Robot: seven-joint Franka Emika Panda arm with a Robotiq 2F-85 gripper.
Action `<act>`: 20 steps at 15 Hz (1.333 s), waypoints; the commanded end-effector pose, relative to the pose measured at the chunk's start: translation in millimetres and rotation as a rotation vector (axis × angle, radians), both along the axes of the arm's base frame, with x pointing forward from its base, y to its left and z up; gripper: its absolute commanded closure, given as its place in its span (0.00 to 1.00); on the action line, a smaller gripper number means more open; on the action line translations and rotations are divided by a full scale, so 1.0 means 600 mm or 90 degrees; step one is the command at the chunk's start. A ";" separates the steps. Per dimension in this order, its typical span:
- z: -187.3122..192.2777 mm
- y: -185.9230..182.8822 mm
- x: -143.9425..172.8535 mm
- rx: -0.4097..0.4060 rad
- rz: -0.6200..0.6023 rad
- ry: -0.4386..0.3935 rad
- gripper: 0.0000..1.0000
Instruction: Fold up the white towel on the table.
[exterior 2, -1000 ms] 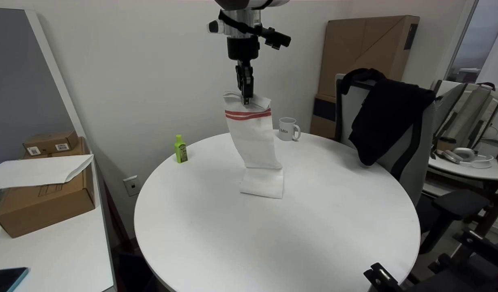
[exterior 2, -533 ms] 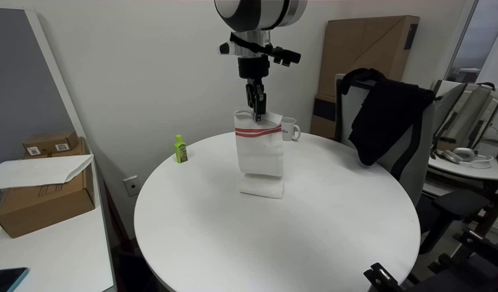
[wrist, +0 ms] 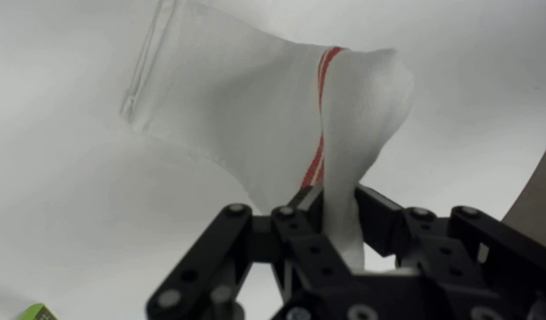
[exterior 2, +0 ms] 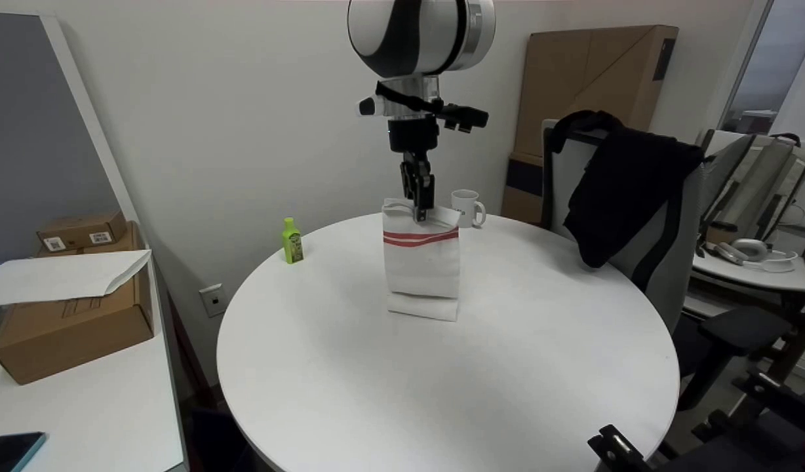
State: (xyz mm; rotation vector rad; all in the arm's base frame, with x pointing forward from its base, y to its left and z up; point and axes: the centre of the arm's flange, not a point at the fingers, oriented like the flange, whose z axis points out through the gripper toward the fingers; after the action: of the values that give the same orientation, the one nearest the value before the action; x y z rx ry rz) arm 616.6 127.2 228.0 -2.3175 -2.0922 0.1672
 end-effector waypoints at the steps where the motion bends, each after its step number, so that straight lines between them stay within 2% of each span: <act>1: -0.007 -0.005 -0.010 0.019 -0.007 0.020 0.95; 6: -0.028 -0.022 -0.012 0.013 -0.035 0.025 0.95; 9: -0.054 -0.048 0.007 0.004 -0.070 0.033 0.95; 14: -0.070 -0.074 0.033 -0.012 -0.081 0.019 0.94; 20: -0.062 -0.070 0.080 -0.030 -0.102 -0.065 0.95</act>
State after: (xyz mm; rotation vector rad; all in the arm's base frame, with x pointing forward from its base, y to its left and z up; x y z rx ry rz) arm 644.7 79.5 191.8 -2.4863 -1.9426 0.1340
